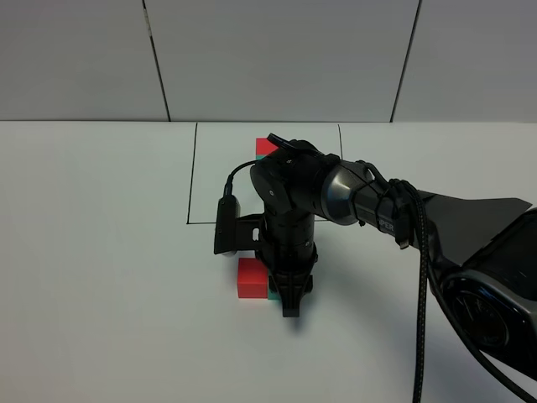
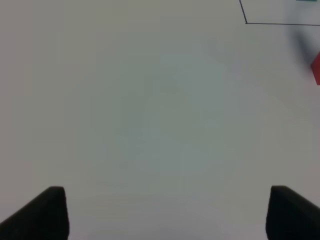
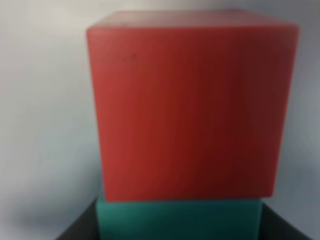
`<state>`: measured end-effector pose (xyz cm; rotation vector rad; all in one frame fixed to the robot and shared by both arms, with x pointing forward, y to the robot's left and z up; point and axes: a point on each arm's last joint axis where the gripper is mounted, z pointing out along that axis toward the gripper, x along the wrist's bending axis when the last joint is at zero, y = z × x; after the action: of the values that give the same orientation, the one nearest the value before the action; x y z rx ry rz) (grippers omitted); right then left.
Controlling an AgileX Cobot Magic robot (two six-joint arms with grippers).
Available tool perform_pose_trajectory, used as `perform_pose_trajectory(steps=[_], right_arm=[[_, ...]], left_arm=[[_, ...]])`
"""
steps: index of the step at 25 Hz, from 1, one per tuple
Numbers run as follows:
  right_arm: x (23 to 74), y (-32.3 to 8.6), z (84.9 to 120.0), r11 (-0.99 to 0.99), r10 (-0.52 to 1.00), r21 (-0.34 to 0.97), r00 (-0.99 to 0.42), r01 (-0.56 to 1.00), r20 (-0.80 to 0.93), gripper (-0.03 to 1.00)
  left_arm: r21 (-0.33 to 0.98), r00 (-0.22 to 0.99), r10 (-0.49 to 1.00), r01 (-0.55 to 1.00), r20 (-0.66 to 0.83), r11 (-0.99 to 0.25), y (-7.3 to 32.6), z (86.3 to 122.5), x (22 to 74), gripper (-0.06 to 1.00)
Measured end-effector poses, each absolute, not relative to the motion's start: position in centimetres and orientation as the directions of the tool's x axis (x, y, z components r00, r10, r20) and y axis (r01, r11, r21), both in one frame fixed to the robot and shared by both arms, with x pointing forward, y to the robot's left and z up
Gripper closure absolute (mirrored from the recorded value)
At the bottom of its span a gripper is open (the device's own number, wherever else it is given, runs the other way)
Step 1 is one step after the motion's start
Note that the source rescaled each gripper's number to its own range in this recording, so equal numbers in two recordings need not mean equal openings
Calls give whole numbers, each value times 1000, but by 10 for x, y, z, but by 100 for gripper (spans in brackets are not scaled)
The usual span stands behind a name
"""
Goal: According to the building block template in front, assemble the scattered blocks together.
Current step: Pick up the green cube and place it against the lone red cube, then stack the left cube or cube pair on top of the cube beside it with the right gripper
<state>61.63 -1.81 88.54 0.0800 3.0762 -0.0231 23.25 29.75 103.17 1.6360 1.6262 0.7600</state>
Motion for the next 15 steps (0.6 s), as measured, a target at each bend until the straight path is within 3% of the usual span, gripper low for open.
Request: perform_pose_trajectory(steps=[4, 5, 6, 10, 12, 15], right_arm=[[616, -18, 885, 998, 59, -10, -996, 60, -66, 92], [617, -17, 885, 998, 61, -5, -996, 62, -69, 86], [617, -17, 886, 998, 62, 3, -995, 62, -77, 73], [620, -15, 887, 997, 75, 18, -993, 74, -96, 14], [620, -15, 887, 996, 86, 19, -991, 85, -99, 4], [620, -16, 887, 994, 106, 14, -989, 105, -99, -1]], left_arm=[[809, 40, 997, 588, -68, 31, 297, 1032, 233, 15], [809, 40, 997, 588, -68, 31, 297, 1032, 233, 15], [809, 40, 997, 588, -68, 31, 297, 1032, 233, 15], [809, 40, 997, 588, -68, 31, 297, 1032, 233, 15], [809, 40, 997, 588, -68, 31, 297, 1032, 233, 15], [809, 40, 997, 588, -68, 31, 297, 1032, 233, 15]])
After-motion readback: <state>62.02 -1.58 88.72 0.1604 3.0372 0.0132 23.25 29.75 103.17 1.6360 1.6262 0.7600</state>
